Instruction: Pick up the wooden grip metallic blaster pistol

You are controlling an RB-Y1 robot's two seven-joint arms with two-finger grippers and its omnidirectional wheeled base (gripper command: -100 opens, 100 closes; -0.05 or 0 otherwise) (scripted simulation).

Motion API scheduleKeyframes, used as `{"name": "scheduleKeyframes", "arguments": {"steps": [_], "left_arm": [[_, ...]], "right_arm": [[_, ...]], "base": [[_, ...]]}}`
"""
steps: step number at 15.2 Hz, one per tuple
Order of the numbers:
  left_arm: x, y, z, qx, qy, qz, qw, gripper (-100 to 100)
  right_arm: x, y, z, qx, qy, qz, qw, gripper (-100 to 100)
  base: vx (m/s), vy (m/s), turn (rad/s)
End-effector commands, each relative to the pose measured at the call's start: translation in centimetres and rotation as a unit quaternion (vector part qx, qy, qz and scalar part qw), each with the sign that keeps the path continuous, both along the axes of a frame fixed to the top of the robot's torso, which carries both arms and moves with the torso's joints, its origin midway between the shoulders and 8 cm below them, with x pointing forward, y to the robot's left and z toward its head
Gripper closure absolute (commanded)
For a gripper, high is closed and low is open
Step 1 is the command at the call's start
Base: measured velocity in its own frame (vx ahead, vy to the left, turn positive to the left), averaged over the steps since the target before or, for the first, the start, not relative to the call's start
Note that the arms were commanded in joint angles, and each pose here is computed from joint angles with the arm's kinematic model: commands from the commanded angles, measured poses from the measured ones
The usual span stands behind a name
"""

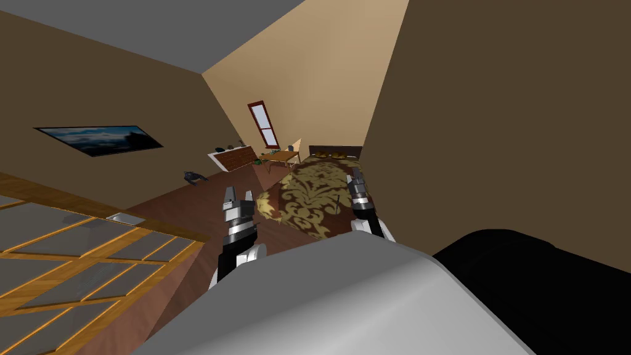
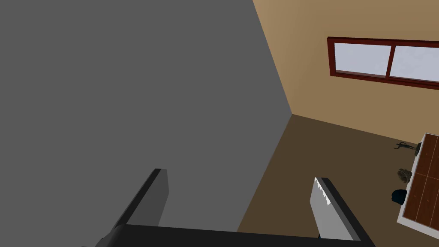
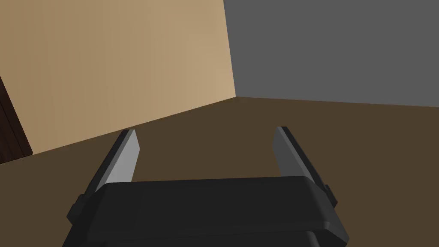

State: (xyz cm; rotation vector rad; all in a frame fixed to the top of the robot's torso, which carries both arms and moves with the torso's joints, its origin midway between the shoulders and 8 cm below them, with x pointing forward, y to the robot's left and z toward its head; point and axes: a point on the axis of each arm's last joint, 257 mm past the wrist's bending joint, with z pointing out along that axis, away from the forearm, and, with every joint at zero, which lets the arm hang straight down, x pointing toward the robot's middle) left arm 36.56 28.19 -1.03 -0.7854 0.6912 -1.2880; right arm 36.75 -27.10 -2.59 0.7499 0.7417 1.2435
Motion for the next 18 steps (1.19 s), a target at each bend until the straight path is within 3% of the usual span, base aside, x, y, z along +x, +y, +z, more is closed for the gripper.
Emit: {"name": "scheduleKeyframes", "arguments": {"steps": [1,3,7,12,18], "left_arm": [[0.0,0.0,0.0,0.000,0.000,0.000,1.0000,0],[0.0,0.0,0.0,0.000,0.000,0.000,1.0000,0],[0.0,0.0,0.0,0.000,0.000,0.000,1.0000,0],[0.0,0.0,0.0,0.000,0.000,0.000,1.0000,0],[0.0,0.0,0.0,0.000,0.000,0.000,1.0000,0]], "right_arm": [[0.3,0.0,-0.6,-0.009,0.009,0.009,0.9999,-100],[0.6,-0.1,-1.2,-0.014,0.018,0.015,0.9996,-100],[2.3,-1.9,-5.0,-0.008,0.066,0.033,0.9972,-100],[3.4,-3.7,-7.9,0.012,0.101,0.034,0.9942,-100],[5.3,-8.7,-14.2,0.082,0.170,0.020,0.9818,-100]], "base": [[0.006,0.005,0.002],[0.020,0.013,0.003],[0.049,0.028,0.006],[0.057,0.029,0.003],[0.067,0.039,0.005]]}}
